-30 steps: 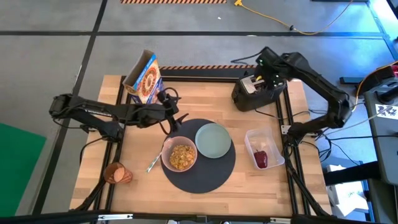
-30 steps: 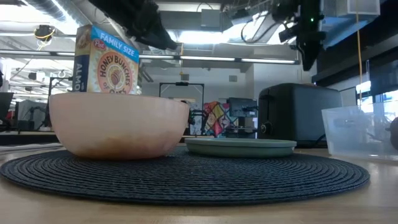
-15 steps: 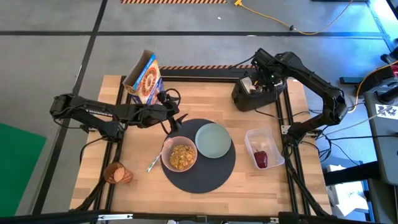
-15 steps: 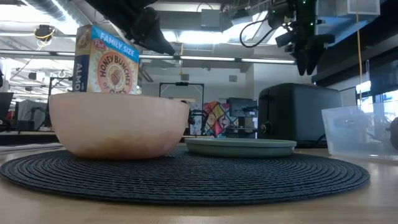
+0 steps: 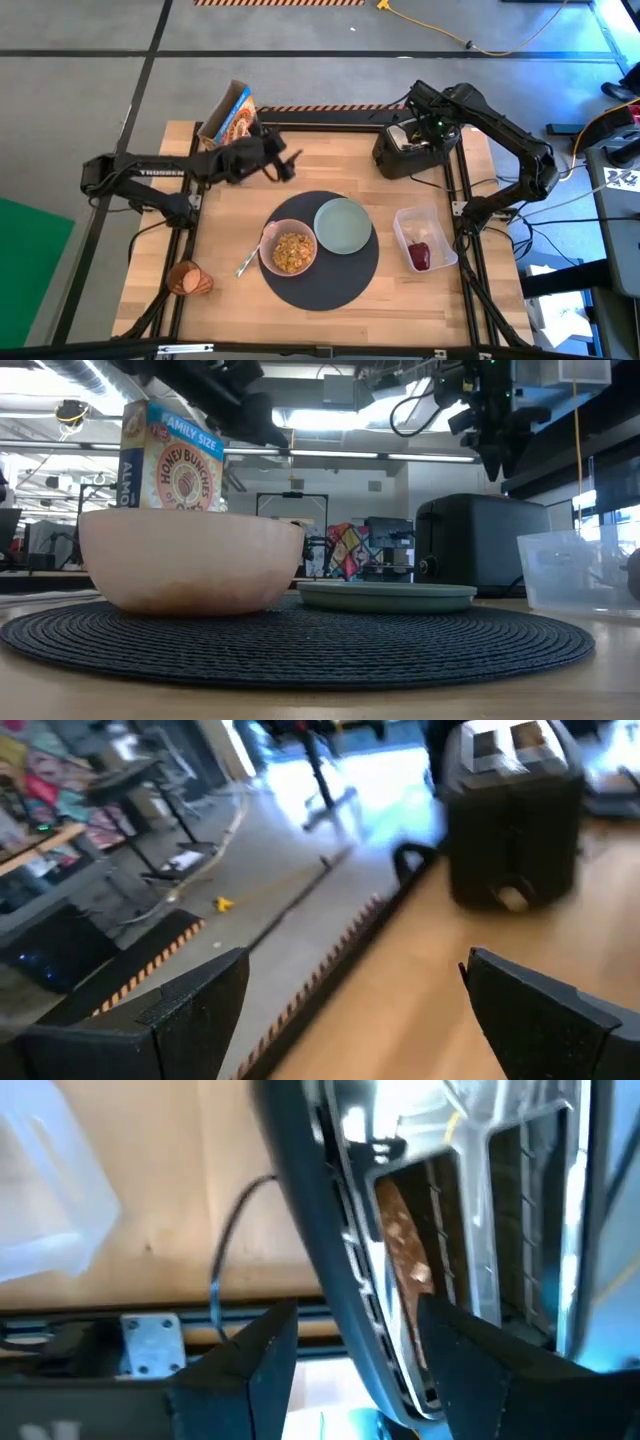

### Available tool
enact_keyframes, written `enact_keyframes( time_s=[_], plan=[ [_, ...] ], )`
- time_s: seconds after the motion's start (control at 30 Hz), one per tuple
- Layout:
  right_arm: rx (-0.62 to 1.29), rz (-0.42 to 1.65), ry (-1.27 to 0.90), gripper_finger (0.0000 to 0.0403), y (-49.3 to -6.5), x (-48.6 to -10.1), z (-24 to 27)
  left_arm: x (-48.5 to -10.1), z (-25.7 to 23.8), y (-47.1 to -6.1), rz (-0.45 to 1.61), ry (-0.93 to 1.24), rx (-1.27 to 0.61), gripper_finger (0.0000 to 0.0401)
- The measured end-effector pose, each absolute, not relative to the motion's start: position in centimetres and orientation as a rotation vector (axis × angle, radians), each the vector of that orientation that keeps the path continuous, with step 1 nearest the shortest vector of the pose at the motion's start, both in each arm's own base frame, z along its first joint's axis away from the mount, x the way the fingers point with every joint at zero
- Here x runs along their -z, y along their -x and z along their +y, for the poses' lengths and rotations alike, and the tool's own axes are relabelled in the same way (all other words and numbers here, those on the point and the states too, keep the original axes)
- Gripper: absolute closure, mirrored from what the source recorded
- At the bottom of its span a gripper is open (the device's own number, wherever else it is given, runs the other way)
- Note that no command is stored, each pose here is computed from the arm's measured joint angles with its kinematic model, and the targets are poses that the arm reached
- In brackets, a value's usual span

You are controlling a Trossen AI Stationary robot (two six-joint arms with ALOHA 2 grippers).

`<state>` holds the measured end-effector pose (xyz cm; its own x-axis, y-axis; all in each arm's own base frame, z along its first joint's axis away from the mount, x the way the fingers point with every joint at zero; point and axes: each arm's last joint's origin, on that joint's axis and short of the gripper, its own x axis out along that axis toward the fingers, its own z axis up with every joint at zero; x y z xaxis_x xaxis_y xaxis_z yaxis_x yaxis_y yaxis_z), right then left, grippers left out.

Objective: Arrange a breakfast setting
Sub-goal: Put the toasted bread from the toaster on the blue plate

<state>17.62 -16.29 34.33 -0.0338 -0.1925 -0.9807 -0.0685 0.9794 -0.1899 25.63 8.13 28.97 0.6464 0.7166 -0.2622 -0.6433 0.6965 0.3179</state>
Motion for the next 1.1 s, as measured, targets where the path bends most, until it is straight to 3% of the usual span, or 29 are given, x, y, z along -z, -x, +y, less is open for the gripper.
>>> enact_keyframes(
  time_s=[0.33,0.5,1.1],
  plan=[
    [0.06,1.629,0.285,0.021,-17.6,-34.3,-16.4,-29.9,11.9,-24.5,0.289,-0.161,-0.832,0.0042],
    [0.013,1.509,0.295,0.021,-18.2,-34.4,-16.8,-29.7,12.2,-24.4,0.301,-0.157,-0.816,0.0042],
    [0.021,1.499,0.329,0.021,-17.1,-34.0,-18.7,-29.6,13.0,-24.1,0.316,-0.152,-0.852,0.0041]
  ],
)
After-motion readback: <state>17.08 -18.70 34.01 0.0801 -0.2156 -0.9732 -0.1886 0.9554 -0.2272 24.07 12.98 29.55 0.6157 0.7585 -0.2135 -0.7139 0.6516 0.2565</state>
